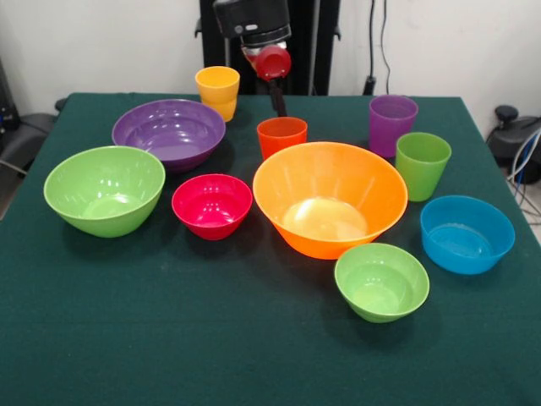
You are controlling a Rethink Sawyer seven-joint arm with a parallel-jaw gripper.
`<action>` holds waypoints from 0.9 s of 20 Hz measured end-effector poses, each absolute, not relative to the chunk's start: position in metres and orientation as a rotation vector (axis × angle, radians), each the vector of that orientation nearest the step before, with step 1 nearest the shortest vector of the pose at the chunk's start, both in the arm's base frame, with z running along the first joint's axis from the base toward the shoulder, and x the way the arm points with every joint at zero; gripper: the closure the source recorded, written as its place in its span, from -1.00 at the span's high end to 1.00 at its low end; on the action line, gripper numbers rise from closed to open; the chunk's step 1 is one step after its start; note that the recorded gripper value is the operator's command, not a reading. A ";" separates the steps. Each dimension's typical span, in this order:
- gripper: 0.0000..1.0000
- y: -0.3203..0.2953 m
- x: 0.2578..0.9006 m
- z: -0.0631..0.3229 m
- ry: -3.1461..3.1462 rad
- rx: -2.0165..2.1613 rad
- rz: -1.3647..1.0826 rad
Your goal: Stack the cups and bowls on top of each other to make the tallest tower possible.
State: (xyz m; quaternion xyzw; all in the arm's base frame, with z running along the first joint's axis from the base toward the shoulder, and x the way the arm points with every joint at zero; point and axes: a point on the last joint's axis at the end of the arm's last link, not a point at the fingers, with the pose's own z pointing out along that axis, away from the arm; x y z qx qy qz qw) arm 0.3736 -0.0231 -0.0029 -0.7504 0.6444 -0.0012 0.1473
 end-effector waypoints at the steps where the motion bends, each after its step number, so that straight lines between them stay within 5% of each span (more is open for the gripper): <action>1: 1.00 -0.023 0.374 -0.003 1.855 -2.157 -0.005; 18: 1.00 -0.036 0.397 0.006 1.853 -2.087 -0.056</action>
